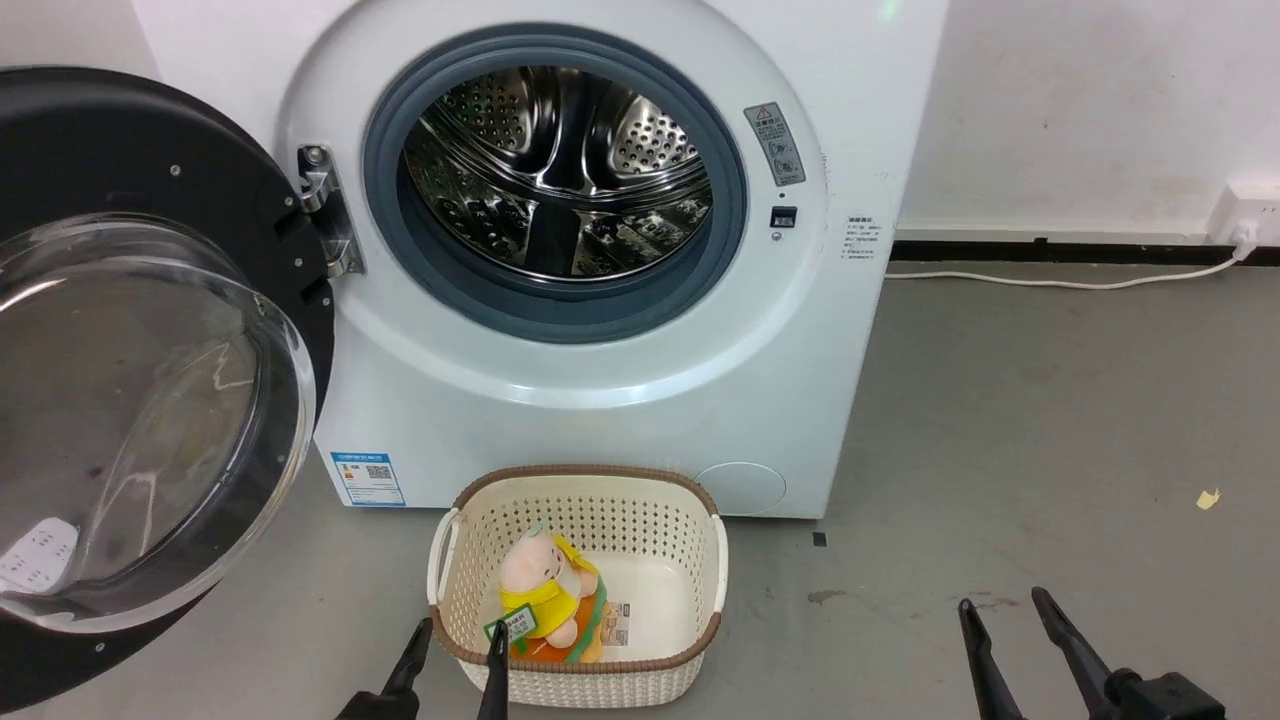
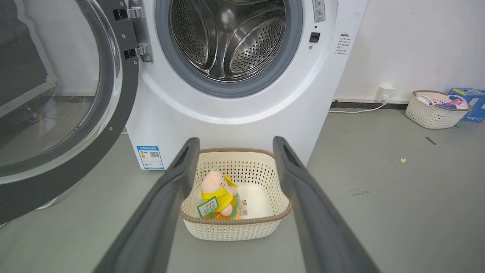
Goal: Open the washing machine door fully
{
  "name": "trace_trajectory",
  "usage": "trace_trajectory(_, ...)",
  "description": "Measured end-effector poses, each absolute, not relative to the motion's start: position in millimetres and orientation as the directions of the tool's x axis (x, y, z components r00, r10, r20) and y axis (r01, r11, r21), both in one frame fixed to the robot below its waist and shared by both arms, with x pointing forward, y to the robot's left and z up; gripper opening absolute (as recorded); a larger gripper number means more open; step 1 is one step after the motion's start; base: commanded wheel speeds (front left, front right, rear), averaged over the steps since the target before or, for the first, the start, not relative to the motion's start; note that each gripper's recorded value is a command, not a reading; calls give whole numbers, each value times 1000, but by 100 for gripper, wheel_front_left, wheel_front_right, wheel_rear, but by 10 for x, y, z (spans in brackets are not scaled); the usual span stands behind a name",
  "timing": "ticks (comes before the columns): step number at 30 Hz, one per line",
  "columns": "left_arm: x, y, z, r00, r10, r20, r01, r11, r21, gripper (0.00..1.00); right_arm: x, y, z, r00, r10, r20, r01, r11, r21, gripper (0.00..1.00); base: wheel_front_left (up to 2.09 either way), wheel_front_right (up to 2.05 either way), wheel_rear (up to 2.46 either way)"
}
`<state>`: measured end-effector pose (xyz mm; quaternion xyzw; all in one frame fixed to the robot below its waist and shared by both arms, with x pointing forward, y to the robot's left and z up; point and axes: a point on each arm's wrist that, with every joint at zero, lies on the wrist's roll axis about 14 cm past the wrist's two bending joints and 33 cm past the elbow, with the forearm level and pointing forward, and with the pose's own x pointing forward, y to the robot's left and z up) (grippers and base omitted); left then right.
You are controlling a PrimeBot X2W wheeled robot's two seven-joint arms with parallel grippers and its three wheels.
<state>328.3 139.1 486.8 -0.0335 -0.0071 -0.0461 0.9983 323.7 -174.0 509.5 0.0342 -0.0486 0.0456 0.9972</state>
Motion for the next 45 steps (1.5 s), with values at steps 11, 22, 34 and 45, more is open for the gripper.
trace_trajectory(11,3279,1331,4894,994,-106,27,107,992,-59,100,3229,-1728,5074,991,90,94,-97,993,65,100,0,0,0)
trace_trajectory(22,3286,1318,4912,993,-109,33,111,991,-68,100,3217,-1739,5061,992,87,90,-93,993,66,100,0,0,0)
trace_trajectory(34,3294,1355,4907,994,-102,27,104,992,-72,0,3230,-1731,5044,993,90,79,-95,993,66,0,0,0,0)
trace_trajectory(45,3318,1385,4911,995,-95,16,96,993,-64,0,3255,-1722,5030,994,95,63,-98,993,60,0,0,0,0)
